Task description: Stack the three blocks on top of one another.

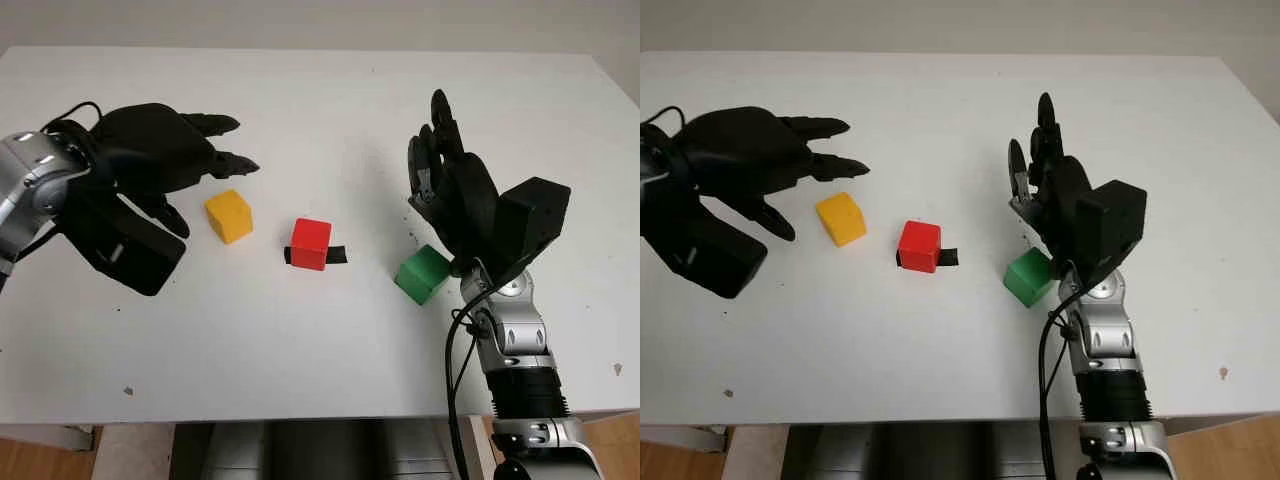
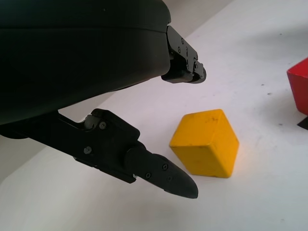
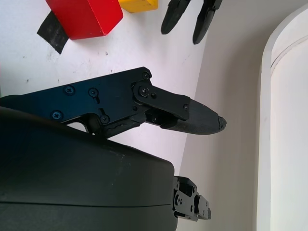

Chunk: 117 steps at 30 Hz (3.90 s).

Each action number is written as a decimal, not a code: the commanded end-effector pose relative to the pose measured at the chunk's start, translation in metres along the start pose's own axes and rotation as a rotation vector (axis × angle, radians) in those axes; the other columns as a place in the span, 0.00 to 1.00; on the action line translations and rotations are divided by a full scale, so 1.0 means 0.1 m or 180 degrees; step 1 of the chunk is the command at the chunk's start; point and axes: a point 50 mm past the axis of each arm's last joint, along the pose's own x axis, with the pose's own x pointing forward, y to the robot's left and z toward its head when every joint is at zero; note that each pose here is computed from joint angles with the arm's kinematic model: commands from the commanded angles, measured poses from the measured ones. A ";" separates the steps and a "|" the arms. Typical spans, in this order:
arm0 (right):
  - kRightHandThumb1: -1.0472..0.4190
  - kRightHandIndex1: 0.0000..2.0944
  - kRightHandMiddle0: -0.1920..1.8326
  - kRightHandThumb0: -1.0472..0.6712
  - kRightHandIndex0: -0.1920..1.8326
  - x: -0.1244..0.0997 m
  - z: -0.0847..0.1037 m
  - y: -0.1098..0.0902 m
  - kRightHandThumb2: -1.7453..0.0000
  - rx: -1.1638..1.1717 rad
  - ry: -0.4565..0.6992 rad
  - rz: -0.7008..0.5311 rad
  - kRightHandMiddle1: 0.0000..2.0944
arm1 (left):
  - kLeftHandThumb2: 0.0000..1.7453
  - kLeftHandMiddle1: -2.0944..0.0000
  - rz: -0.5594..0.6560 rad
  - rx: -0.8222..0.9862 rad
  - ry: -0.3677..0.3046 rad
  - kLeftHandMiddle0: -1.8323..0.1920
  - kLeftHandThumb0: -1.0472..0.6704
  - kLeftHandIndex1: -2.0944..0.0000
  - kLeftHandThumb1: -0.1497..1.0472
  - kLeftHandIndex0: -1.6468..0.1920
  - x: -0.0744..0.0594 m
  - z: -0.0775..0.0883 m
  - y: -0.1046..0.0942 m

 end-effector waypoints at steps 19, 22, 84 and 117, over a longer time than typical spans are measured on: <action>0.00 0.00 0.00 0.29 0.00 -0.01 0.05 -0.05 0.59 -0.0003 -0.0069 0.0024 0.00 | 0.03 0.97 0.0149 0.0452 -0.0235 0.88 0.30 0.95 0.83 0.69 0.19 0.08 -0.12; 0.00 0.00 0.00 0.28 0.00 -0.01 0.05 -0.05 0.60 0.0012 -0.0055 0.0000 0.00 | 0.03 0.97 0.0141 0.0513 -0.0235 0.87 0.32 0.95 0.83 0.67 0.19 0.09 -0.13; 0.00 0.00 0.00 0.27 0.00 0.01 0.04 -0.04 0.63 -0.0055 0.0016 -0.0038 0.00 | 0.03 0.97 0.0762 -0.3661 -0.0073 0.77 0.33 0.23 0.97 0.74 0.07 -0.17 -0.13; 0.00 0.00 0.00 0.27 0.00 -0.02 0.02 -0.03 0.64 -0.0055 0.0006 -0.0081 0.00 | 0.03 0.97 0.0686 -0.4320 -0.0576 0.78 0.33 0.22 0.96 0.72 0.37 0.32 -0.07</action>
